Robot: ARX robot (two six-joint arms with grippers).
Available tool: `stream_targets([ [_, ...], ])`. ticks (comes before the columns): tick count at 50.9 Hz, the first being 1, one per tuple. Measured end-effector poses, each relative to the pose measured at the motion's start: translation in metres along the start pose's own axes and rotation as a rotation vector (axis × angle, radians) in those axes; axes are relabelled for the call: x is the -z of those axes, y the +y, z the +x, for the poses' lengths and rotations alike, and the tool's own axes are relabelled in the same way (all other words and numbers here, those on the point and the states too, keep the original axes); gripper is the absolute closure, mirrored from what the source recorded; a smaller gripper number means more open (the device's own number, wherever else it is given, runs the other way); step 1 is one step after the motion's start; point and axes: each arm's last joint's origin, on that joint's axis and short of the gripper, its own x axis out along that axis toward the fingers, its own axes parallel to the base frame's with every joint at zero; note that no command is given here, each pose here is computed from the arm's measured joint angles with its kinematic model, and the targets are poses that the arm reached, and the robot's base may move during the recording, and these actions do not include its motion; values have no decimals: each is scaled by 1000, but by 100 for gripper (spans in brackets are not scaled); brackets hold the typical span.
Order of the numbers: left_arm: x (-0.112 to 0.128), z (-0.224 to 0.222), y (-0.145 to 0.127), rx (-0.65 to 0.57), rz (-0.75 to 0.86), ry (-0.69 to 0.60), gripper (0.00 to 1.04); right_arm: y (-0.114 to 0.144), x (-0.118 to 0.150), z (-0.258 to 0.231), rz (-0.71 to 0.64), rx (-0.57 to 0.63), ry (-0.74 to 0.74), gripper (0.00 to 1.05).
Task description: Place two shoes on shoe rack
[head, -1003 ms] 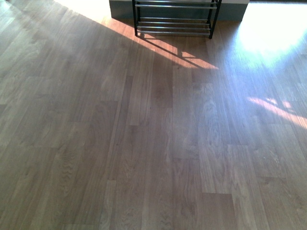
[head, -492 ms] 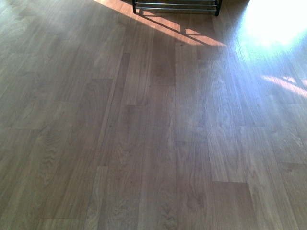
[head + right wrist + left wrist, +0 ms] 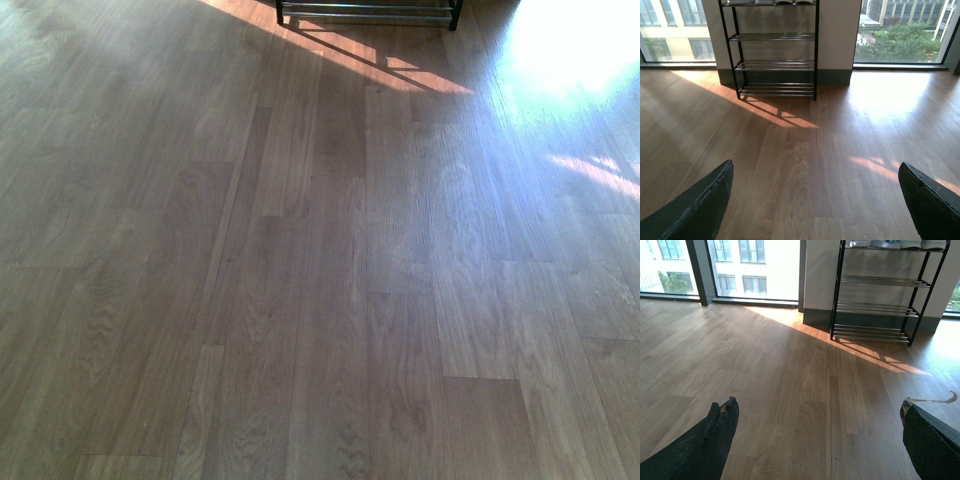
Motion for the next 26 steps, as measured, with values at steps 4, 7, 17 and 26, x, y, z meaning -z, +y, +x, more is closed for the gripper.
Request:
stream_targets([
  [4, 0, 0, 0, 0, 0, 0, 9, 0, 0, 0, 0, 0, 0, 9],
  [7, 0, 0, 0, 0, 0, 0, 9, 0, 0, 0, 0, 0, 0, 9],
  [17, 0, 0, 0, 0, 0, 0, 9, 0, 0, 0, 0, 0, 0, 9],
  [26, 0, 0, 0, 0, 0, 0, 9, 0, 0, 0, 0, 0, 0, 9],
])
